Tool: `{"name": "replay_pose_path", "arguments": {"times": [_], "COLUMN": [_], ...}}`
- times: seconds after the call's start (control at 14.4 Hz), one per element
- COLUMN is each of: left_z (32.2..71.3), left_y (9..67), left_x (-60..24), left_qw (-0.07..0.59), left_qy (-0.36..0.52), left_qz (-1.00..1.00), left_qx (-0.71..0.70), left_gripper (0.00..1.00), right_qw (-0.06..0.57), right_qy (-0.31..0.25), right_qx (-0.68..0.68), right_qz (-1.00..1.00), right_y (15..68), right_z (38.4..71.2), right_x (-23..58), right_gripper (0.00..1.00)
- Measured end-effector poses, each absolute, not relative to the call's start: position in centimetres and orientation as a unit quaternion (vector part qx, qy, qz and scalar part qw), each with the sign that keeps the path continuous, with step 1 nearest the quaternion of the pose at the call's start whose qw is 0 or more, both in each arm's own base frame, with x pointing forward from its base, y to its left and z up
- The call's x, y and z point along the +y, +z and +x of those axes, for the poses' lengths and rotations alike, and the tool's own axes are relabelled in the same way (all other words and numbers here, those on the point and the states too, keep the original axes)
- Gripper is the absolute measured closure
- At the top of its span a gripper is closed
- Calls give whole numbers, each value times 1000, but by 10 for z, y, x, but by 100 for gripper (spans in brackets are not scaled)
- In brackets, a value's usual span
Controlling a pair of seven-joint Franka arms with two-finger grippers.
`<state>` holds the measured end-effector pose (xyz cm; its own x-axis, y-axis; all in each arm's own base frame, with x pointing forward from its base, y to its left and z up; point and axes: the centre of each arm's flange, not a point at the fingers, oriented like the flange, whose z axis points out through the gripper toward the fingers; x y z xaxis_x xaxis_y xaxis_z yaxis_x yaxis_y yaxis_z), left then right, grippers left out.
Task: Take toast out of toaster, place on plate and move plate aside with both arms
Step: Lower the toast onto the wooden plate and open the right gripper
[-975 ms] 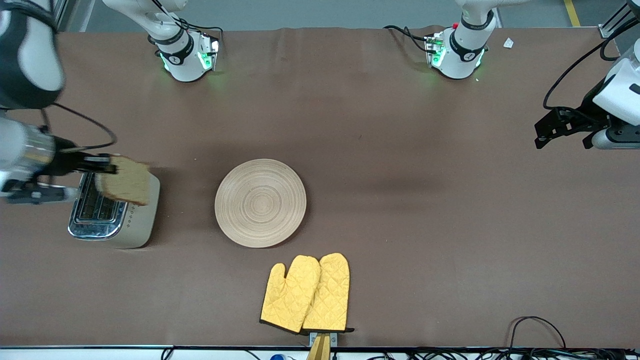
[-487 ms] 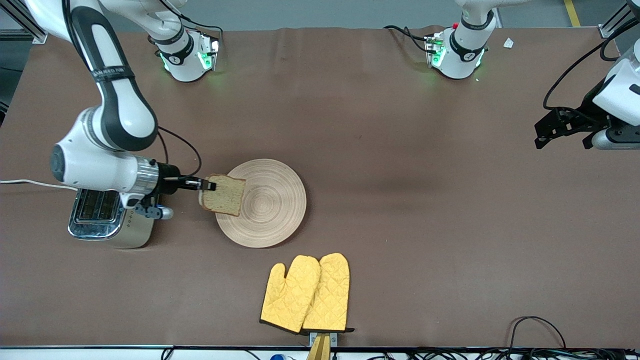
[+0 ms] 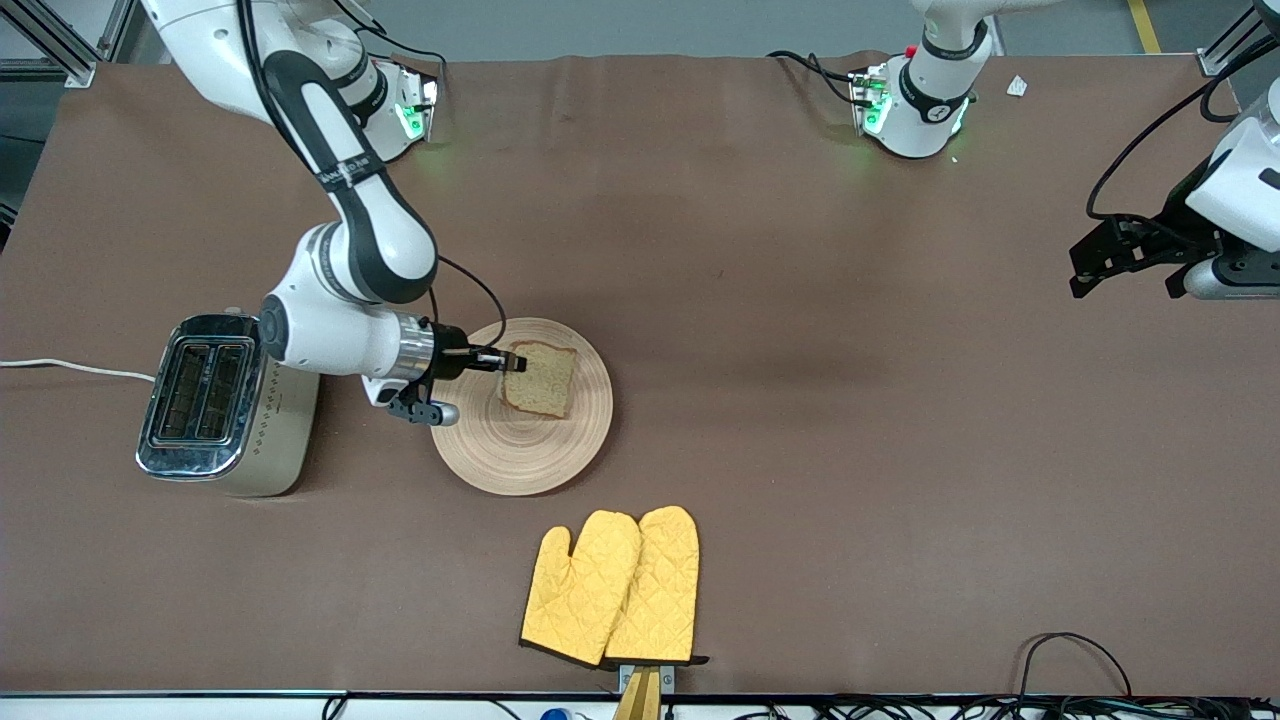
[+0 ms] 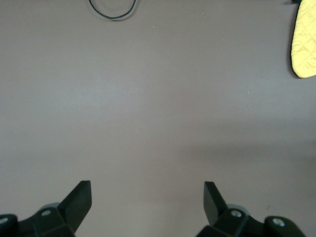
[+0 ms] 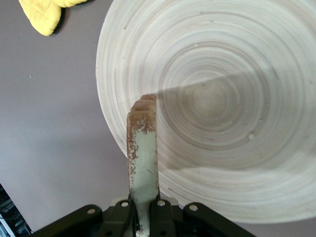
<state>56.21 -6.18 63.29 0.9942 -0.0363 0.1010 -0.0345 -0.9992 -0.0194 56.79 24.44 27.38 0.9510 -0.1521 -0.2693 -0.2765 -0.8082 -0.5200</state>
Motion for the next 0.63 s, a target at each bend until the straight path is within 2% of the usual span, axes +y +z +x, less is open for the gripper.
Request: {"name": "replay_pose_path", "arguments": {"times": [0.07, 0.21, 0.49, 0.63], "left_z": [562, 562, 562, 564], "left_y": [633, 633, 632, 625], "left_x": [-62, -62, -64, -65], "left_qw": [9, 9, 9, 9], "left_qy": [-51, -51, -50, -41], "left_qz": [-999, -998, -998, -999], "left_qx": [18, 19, 30, 31], "left_gripper": [0, 0, 0, 0], "right_qw": [288, 288, 257, 235], "right_qy": [98, 88, 82, 73], "right_qx": [101, 87, 59, 38], "right_qz": [-947, -950, -961, -968], "right_y": [270, 259, 243, 258], "right_z": [571, 578, 587, 591], "right_x": [240, 215, 149, 132], "right_gripper": [91, 79, 36, 14]}}
